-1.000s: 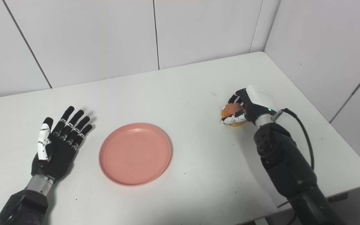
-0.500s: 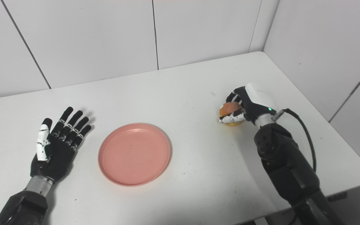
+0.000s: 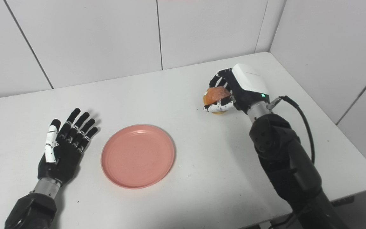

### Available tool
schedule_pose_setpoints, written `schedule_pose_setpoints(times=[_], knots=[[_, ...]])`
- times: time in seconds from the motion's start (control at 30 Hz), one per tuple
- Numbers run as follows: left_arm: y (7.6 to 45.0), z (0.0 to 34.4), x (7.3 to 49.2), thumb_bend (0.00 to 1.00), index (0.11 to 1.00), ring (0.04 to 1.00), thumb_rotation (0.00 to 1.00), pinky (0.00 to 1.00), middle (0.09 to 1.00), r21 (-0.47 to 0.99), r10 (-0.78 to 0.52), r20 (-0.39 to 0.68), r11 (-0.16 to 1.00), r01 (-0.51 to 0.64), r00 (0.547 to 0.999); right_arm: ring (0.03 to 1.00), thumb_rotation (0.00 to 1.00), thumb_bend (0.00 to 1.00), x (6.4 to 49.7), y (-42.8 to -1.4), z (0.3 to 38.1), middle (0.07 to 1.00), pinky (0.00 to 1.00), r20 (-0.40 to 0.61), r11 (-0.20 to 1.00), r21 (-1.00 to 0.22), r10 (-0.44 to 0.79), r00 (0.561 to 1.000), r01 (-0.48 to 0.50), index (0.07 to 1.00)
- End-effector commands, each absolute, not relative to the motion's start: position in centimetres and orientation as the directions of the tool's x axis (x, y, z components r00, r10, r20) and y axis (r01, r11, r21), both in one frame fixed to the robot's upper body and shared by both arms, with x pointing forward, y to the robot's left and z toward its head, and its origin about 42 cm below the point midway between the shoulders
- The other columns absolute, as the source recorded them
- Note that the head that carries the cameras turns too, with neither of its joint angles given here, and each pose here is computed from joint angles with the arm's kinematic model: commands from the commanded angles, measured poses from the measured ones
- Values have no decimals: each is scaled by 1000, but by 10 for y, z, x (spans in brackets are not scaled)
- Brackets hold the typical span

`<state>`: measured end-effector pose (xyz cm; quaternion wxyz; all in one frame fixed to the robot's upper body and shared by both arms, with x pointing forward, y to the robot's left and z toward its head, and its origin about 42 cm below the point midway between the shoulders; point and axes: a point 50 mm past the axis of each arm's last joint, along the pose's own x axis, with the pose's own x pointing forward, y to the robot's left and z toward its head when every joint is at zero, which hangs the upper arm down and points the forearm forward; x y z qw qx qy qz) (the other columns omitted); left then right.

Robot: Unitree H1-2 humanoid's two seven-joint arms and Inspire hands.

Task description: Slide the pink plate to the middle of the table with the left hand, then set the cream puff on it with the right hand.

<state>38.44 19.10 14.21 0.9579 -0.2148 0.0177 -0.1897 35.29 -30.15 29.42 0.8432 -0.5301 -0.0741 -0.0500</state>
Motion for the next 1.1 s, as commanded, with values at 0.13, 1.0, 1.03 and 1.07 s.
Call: schedule_pose_setpoints(times=[0.13, 1.0, 1.03, 1.07], knots=[[178, 110, 368, 419, 897, 903, 1000, 904, 908, -423, -364, -137, 862, 278, 921, 377, 132, 495, 356, -270, 326, 445, 300, 269, 432, -881, 120, 956, 194, 487], [127, 121, 364, 416, 881, 879, 1000, 871, 888, -390, -319, -175, 891, 232, 932, 366, 136, 497, 385, -163, 288, 440, 292, 175, 489, -870, 436, 883, -69, 488], [127, 122, 364, 414, 881, 879, 1000, 869, 888, -386, -319, -175, 893, 233, 932, 368, 135, 497, 385, -162, 287, 441, 294, 172, 487, -870, 440, 881, -74, 488], [126, 122, 364, 414, 881, 877, 1000, 865, 886, -384, -318, -175, 893, 233, 932, 371, 135, 497, 386, -159, 285, 441, 298, 163, 482, -872, 445, 880, -83, 487]])
